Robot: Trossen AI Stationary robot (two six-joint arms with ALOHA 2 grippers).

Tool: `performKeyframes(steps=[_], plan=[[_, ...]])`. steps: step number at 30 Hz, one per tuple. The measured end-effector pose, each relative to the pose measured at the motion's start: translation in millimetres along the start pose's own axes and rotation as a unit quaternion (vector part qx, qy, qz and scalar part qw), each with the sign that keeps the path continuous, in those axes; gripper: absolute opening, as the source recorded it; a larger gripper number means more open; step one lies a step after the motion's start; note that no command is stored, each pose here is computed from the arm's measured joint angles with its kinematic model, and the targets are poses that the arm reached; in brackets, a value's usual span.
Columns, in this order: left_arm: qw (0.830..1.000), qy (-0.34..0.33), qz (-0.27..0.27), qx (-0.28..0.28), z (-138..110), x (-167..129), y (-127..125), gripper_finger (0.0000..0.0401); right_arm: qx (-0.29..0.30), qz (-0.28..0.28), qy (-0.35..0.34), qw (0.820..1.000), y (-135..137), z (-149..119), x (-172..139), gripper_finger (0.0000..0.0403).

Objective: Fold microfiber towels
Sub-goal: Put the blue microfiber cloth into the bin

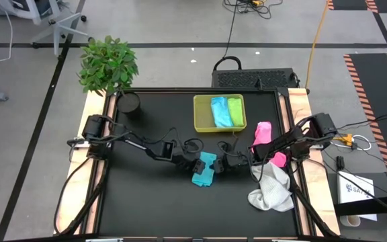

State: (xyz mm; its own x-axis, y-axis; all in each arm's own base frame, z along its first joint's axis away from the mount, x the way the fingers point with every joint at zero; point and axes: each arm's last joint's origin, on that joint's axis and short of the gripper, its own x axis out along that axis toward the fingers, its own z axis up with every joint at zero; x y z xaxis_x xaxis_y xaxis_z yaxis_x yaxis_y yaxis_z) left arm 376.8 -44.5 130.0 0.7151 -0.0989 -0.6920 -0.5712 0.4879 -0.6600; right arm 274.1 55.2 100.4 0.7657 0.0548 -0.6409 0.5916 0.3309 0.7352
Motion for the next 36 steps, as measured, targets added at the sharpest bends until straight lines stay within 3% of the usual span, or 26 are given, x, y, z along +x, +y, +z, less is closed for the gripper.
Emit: performKeyframes(steps=[11,16,20,26,36], plan=[[0.999,0.019,-0.036,-0.017,-5.9,21.4,5.0,0.0177,0.002,-0.006,0.003,1.0,-0.9,0.0,-0.9,0.0136],[0.999,0.018,-0.035,-0.017,-2.9,20.4,6.1,0.0175,-0.006,-0.007,0.017,1.0,-1.5,-1.1,-0.8,0.008],[0.999,0.018,-0.033,-0.011,-3.7,20.5,6.3,0.0136,-0.027,-0.005,0.026,0.999,-1.6,-2.0,-0.9,0.0013],[0.999,0.008,-0.03,0.012,-3.4,20.6,6.7,0.0016,-0.034,-0.014,0.032,0.999,-3.6,-2.7,-0.9,0.0008],[0.999,-0.008,-0.027,0.019,-1.9,20.8,6.9,0.0007,-0.035,-0.014,0.029,0.999,-3.1,-2.0,-1.5,0.0003]])
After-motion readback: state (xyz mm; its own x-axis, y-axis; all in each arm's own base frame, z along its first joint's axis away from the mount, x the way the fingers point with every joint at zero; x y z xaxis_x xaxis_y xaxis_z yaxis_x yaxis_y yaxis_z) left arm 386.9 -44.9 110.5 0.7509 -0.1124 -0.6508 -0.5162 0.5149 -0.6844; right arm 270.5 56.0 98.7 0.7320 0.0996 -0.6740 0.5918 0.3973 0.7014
